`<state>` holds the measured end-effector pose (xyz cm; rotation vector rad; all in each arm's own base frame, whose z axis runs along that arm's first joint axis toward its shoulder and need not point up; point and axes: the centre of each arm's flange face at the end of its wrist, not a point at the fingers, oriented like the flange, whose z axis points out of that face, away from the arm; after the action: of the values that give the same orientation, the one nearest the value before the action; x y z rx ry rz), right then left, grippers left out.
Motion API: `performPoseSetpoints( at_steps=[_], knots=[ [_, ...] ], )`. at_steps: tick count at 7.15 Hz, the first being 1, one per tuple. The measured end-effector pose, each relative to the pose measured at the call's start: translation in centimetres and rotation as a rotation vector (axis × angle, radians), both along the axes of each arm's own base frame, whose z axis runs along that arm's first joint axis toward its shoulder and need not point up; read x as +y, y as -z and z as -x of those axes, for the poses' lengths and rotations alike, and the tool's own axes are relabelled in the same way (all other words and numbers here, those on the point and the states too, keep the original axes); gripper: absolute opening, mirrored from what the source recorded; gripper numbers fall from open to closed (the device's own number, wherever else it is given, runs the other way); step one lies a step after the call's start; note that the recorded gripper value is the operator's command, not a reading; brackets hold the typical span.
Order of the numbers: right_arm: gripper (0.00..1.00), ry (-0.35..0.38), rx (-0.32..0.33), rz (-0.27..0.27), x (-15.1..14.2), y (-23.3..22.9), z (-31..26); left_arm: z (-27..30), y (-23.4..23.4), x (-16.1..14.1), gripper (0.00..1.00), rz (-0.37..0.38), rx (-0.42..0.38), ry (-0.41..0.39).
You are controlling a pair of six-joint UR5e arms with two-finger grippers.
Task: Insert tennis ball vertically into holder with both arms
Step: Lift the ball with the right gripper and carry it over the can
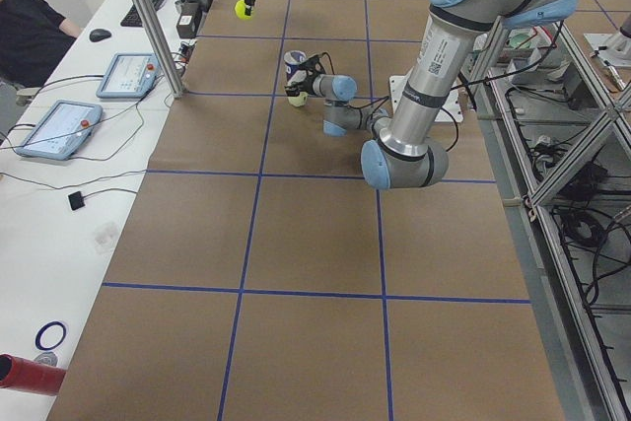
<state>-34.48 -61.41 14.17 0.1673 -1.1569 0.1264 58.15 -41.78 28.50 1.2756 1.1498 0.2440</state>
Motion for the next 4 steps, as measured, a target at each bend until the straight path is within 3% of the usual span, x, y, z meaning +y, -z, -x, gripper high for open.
performPoseSetpoints(
  at_steps=[4],
  knots=[
    [0.0, 0.016, -0.066, 0.013, 4.0, 3.4, 1.5, -0.4, -0.1, 0.8, 0.99, 0.005, 0.002, -0.013]
  ],
)
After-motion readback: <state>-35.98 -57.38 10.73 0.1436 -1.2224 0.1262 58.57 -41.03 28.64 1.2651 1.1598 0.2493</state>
